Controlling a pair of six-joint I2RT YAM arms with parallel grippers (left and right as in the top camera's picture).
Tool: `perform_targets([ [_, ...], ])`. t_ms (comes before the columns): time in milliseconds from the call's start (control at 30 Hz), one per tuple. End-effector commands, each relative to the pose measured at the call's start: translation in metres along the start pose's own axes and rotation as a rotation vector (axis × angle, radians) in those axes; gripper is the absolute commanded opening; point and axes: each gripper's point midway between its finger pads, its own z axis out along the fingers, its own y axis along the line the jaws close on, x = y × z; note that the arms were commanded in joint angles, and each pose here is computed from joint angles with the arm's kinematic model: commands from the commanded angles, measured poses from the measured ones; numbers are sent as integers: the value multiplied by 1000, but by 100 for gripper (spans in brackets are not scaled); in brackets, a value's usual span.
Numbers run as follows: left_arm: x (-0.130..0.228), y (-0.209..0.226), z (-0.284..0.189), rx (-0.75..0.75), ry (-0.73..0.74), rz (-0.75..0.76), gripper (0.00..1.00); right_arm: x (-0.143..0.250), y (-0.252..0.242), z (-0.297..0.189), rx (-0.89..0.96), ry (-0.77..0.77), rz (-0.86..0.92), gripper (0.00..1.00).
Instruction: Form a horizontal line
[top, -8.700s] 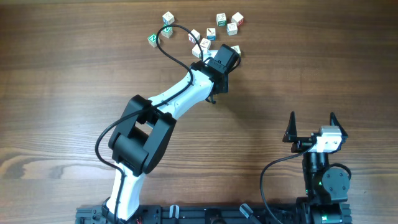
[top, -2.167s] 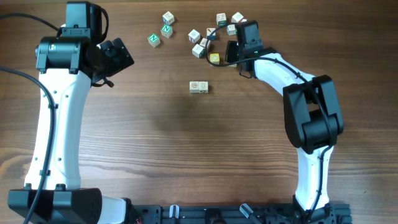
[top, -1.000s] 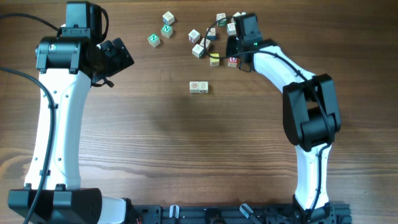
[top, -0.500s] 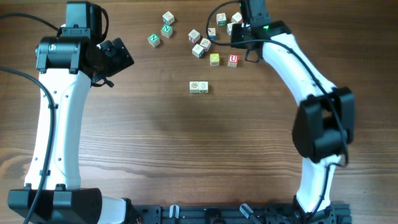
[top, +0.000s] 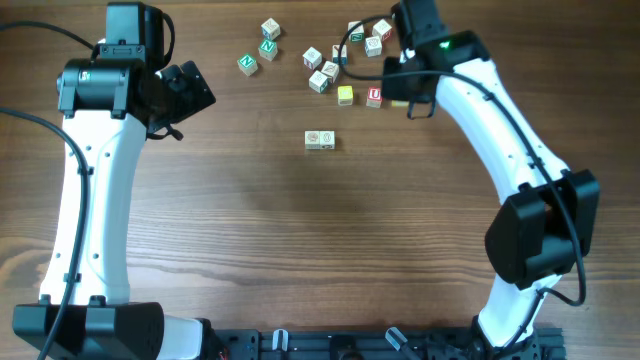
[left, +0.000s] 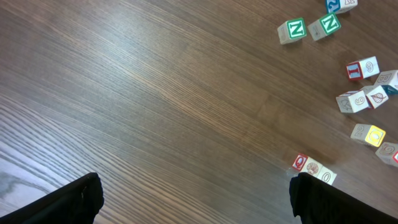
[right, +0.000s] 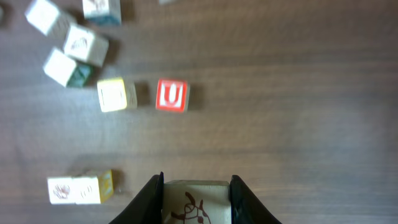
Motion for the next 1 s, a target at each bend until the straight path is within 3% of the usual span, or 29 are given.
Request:
perform_targets([
  [0,0,1,-1,4,-1,-13,100,24,13,11,-9,52,11,11],
  [267,0,1,-1,4,-1,-13,100,58,21,49,-17,78,69,11],
  [967,0,1,-1,4,-1,-13,100,64,61,92,-40,-10,18,11],
])
